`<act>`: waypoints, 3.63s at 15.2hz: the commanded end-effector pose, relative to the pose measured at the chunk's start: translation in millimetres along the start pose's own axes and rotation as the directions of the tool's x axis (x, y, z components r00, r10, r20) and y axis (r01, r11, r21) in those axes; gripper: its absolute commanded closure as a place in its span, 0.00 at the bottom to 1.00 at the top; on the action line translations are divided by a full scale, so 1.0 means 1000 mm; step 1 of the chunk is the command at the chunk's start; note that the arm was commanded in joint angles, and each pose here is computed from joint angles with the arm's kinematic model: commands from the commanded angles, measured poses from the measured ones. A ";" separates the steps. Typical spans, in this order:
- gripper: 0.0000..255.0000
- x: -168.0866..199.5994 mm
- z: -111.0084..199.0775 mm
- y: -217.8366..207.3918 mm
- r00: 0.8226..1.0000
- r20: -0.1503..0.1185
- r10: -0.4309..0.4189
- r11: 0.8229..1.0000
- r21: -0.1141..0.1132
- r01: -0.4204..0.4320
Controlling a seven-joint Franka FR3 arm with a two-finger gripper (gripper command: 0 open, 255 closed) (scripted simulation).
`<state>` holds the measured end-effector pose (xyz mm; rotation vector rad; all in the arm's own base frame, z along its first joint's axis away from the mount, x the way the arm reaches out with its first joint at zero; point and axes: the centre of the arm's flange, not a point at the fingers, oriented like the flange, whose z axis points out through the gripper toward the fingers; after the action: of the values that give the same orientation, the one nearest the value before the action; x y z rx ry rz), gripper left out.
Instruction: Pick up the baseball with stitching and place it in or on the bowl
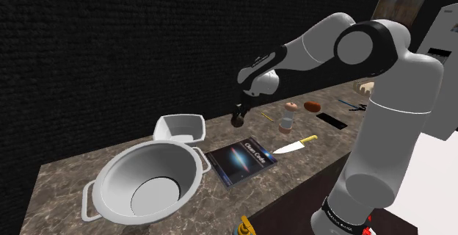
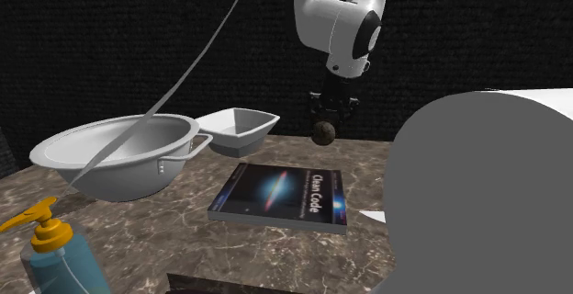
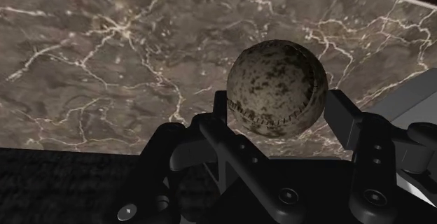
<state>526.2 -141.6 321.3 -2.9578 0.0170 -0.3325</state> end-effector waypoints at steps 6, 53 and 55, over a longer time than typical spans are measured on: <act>1.00 0.008 -0.035 -0.006 1.000 0.000 0.000 1.000 0.000 0.000; 1.00 0.158 0.035 -0.265 1.000 0.000 0.000 1.000 0.000 0.000; 1.00 0.156 0.046 -0.263 1.000 0.000 0.000 1.000 0.000 0.000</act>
<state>685.0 120.2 359.7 -2.9583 0.0171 -0.3313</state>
